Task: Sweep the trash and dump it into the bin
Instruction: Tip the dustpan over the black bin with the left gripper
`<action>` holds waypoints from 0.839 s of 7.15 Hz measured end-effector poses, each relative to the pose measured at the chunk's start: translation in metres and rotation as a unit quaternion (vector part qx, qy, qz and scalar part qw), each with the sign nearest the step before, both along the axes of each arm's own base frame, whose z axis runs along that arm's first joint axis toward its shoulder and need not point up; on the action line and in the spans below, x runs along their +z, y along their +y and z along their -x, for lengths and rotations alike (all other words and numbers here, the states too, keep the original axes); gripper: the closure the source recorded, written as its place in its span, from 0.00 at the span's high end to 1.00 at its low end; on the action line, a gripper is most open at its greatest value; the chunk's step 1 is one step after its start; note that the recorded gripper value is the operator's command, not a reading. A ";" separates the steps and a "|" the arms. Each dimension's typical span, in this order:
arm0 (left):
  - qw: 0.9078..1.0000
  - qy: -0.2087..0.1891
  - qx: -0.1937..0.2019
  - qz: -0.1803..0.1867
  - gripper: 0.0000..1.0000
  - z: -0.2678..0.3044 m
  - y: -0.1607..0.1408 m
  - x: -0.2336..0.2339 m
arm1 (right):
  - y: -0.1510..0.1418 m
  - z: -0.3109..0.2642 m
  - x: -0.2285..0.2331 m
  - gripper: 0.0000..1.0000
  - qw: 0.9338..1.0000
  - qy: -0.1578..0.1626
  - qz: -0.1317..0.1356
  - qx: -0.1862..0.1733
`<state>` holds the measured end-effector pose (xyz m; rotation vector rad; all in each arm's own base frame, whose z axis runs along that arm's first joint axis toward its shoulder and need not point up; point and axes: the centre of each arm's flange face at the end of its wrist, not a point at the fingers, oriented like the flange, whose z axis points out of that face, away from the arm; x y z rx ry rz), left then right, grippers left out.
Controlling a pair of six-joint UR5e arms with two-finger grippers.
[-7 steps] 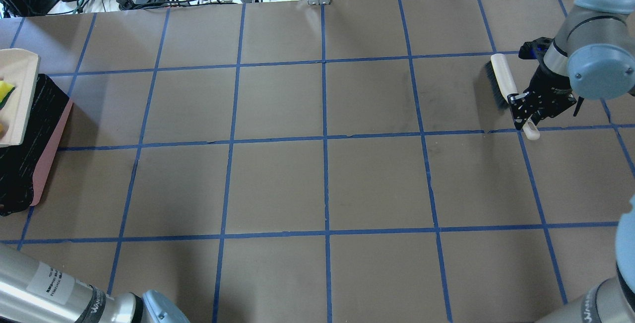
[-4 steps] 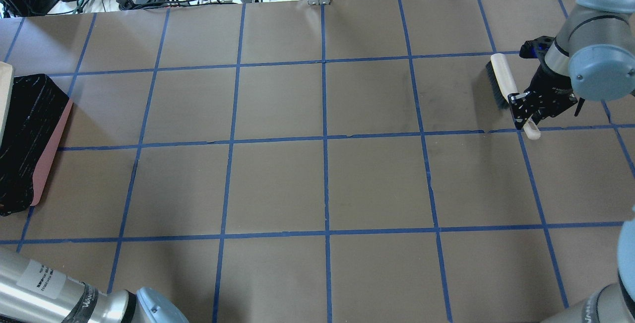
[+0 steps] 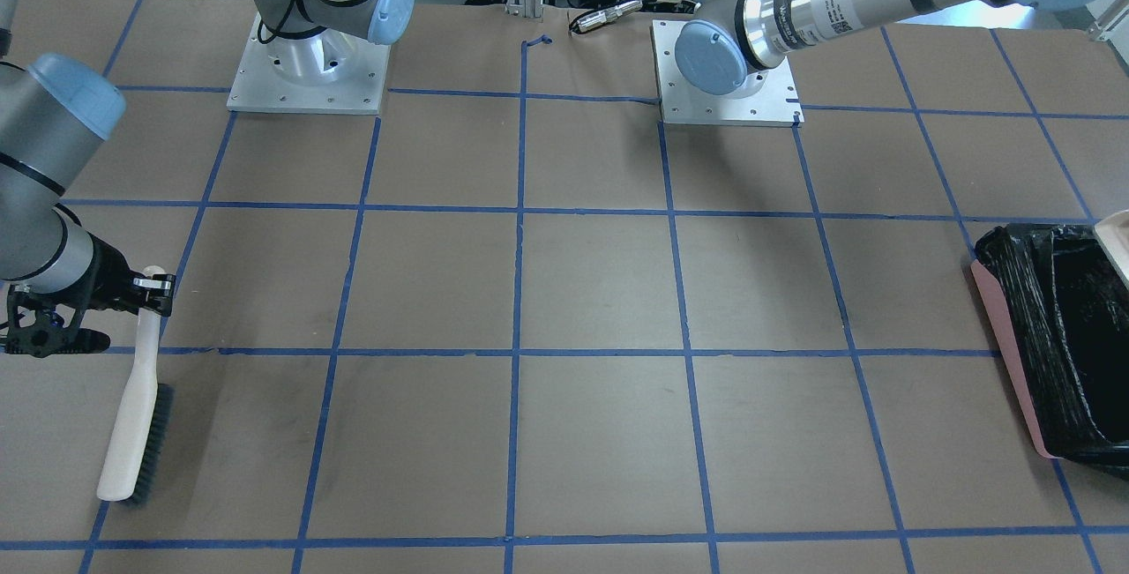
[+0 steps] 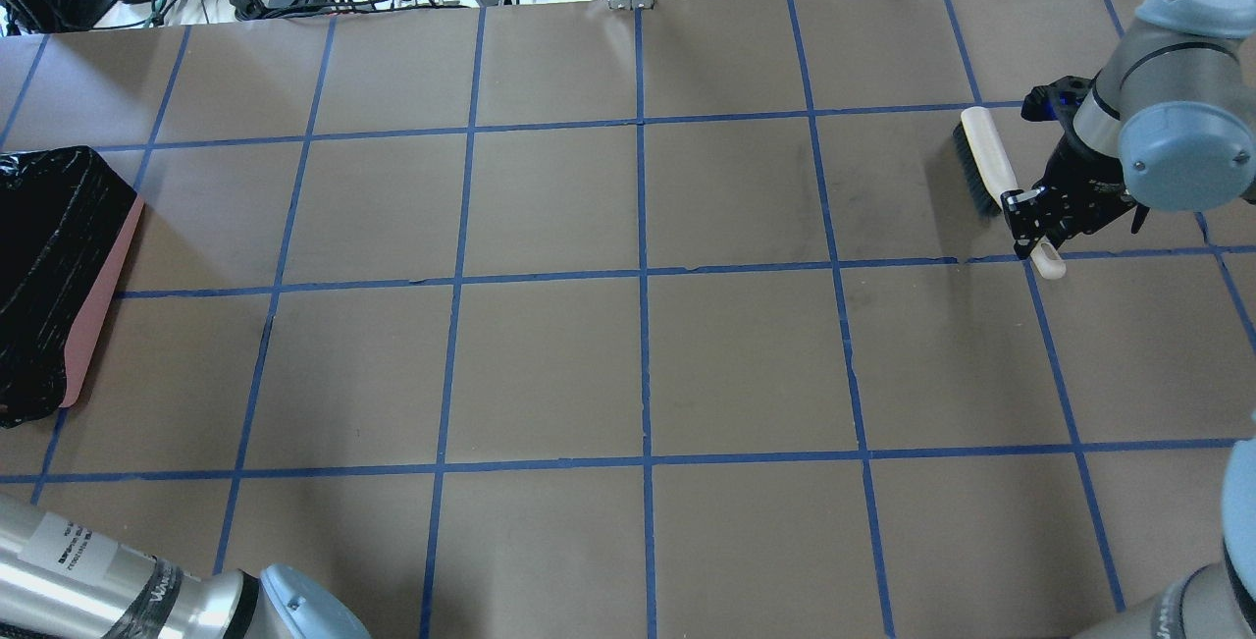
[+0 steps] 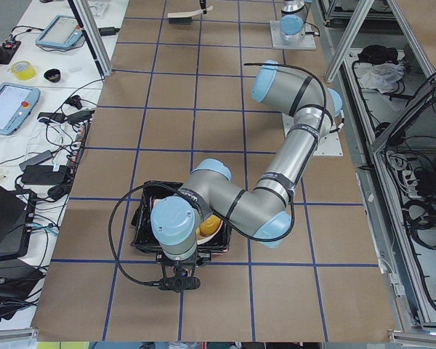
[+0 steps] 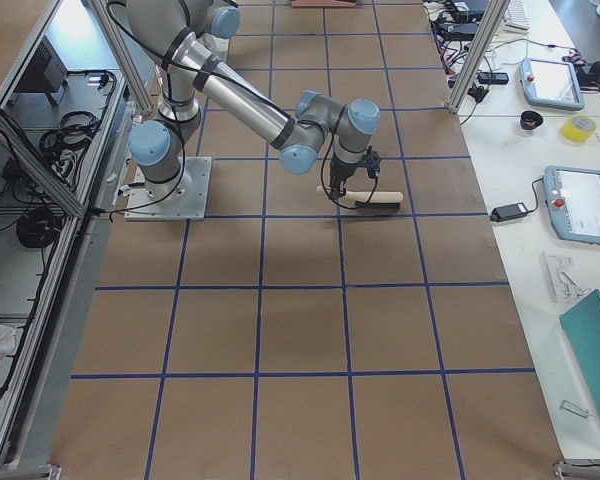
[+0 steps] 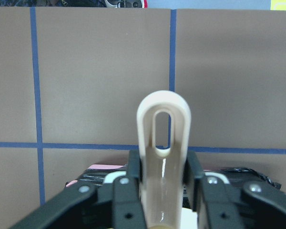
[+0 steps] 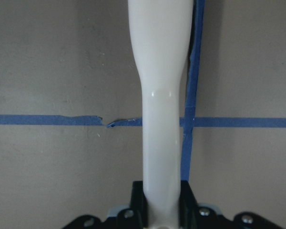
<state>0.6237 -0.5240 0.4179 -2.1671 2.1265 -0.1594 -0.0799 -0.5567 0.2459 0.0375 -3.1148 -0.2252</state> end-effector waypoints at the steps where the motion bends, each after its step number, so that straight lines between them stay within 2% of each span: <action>1: 1.000 -0.028 -0.007 -0.002 0.00 0.001 -0.004 0.003 | -0.001 0.000 0.001 0.08 1.000 0.002 0.006 0.000; 2: 0.998 -0.061 -0.018 -0.002 0.00 0.009 -0.016 0.006 | -0.002 0.001 0.001 0.15 1.000 0.003 0.009 -0.001; 3: 0.996 -0.080 -0.031 -0.001 0.00 0.025 -0.033 0.008 | -0.003 0.001 0.002 0.38 1.000 0.004 0.012 -0.001; 6: 0.990 -0.133 -0.053 -0.017 0.00 0.066 -0.062 0.019 | -0.005 0.001 0.002 0.57 1.000 0.005 0.018 -0.002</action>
